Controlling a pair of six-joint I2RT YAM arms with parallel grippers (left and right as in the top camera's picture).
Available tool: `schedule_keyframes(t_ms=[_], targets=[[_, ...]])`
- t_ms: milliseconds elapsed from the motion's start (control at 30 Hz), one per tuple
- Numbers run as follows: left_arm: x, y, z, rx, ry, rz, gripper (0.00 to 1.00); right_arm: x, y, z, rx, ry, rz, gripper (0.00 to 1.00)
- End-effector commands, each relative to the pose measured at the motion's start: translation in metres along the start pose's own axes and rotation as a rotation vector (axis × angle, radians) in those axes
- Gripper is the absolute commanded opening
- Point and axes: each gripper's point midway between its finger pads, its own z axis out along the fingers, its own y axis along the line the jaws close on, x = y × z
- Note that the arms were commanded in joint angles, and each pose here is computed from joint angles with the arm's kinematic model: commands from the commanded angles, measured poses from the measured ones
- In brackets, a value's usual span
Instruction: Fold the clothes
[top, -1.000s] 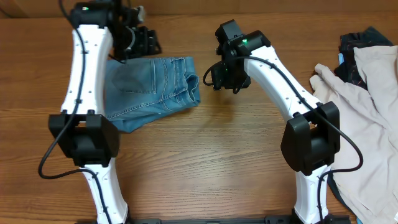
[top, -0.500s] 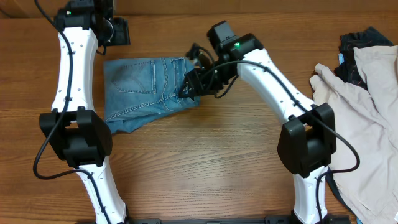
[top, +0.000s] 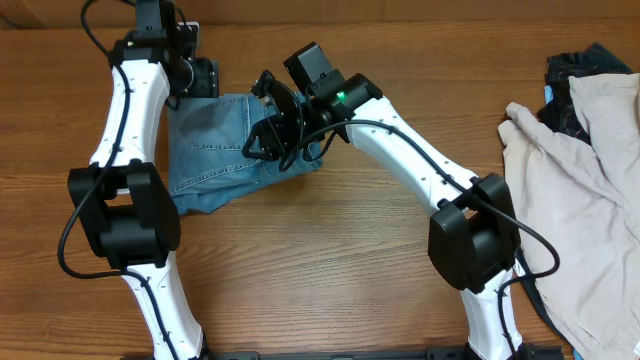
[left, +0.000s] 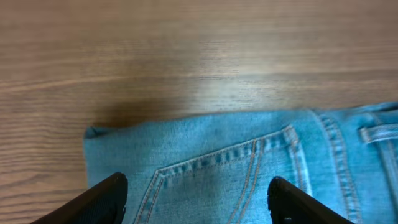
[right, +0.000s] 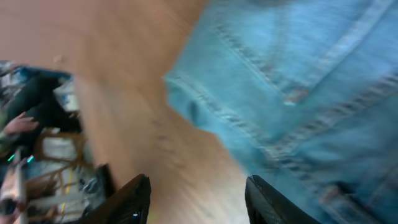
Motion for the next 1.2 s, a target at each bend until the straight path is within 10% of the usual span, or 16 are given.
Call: schedule_keyframes(t_ms=[0, 667, 1167], targets=[[0.021, 0.003, 0.012, -0.011, 0.046, 0.029, 0.76, 0.014, -0.059, 0.028, 0.161, 0.038, 0.115, 0.53], [0.268, 0.028, 0.024, -0.298, 0.751, -0.283, 0.67, 0.017, -0.208, 0.003, 0.590, -0.047, 0.278, 0.52], [0.148, -0.003, -0.050, -0.081, 0.281, -0.269, 0.73, -0.045, -0.152, -0.115, 0.777, -0.189, 0.206, 0.65]])
